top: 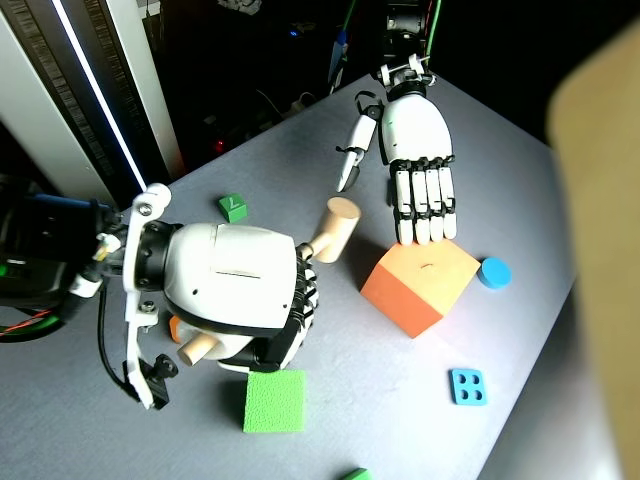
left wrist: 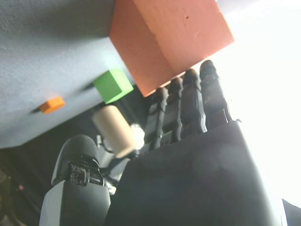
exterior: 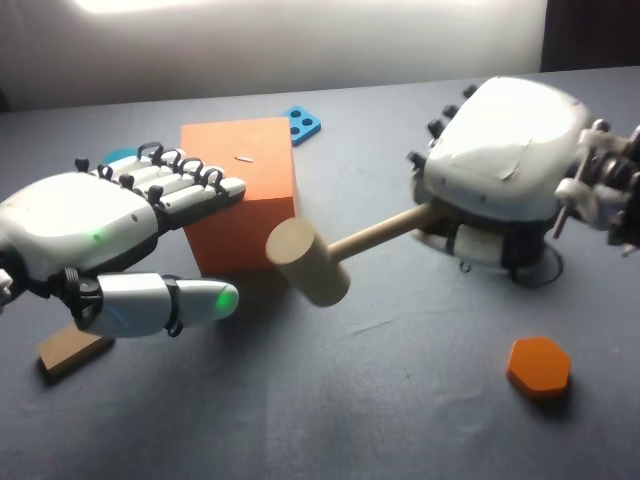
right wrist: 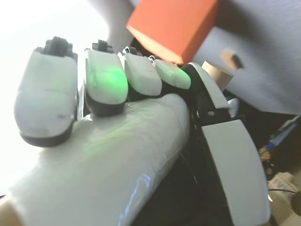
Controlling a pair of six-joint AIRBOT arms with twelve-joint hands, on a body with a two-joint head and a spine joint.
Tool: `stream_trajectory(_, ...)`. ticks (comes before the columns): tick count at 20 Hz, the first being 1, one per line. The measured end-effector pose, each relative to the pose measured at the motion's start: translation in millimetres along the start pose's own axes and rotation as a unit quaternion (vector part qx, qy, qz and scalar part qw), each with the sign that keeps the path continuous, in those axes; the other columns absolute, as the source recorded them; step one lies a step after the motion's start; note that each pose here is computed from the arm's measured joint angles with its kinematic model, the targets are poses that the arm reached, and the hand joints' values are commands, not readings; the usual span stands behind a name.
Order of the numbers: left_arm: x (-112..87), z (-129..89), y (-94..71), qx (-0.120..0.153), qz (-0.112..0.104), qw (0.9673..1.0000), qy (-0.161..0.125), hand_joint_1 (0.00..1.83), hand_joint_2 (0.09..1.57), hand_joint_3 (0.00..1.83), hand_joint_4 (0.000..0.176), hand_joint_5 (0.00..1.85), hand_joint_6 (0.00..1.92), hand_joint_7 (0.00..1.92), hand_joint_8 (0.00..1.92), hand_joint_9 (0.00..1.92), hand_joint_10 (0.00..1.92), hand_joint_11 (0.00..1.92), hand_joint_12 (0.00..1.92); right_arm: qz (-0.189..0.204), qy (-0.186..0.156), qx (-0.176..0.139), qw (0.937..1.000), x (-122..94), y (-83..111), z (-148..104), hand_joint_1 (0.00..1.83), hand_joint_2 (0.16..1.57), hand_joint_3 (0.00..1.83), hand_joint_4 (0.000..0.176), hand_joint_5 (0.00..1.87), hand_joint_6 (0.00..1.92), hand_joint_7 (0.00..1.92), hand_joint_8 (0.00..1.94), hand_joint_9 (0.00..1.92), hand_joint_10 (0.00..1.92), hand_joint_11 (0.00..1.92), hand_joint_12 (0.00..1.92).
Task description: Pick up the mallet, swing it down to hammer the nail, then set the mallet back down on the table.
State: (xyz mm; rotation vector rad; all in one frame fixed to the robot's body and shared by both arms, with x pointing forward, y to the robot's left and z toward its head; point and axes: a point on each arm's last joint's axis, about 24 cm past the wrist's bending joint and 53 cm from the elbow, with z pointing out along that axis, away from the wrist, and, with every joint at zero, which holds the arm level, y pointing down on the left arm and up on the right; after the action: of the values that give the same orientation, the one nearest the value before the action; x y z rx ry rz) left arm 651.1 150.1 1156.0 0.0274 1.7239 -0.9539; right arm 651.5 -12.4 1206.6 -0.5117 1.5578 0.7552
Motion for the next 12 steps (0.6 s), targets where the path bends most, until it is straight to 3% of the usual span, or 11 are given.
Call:
stream_trajectory(6,-23.2,-4.1,3.9,-0.014,0.014,0.9998,-0.008,0.0,1.23,0.0,0.0,0.08,0.01,0.06,0.01,0.04,0.01,0.01,0.0,0.004,0.009,-0.014,0.9999,20.3,12.2,23.2,0.51,1.53,0.0,0.0,1.18,1.92,1.49,1.94,1.61,1.92,1.76,1.92)
stream_trajectory(12,-43.0,-10.6,-15.9,0.004,0.041,0.9992,-0.003,0.0,1.24,0.0,0.0,0.07,0.0,0.05,0.0,0.03,0.0,0.0,0.0,-0.007,0.024,-0.039,0.9989,44.4,39.5,37.3,0.55,1.51,0.0,0.0,1.19,1.92,1.5,1.94,1.62,1.92,1.76,1.92)
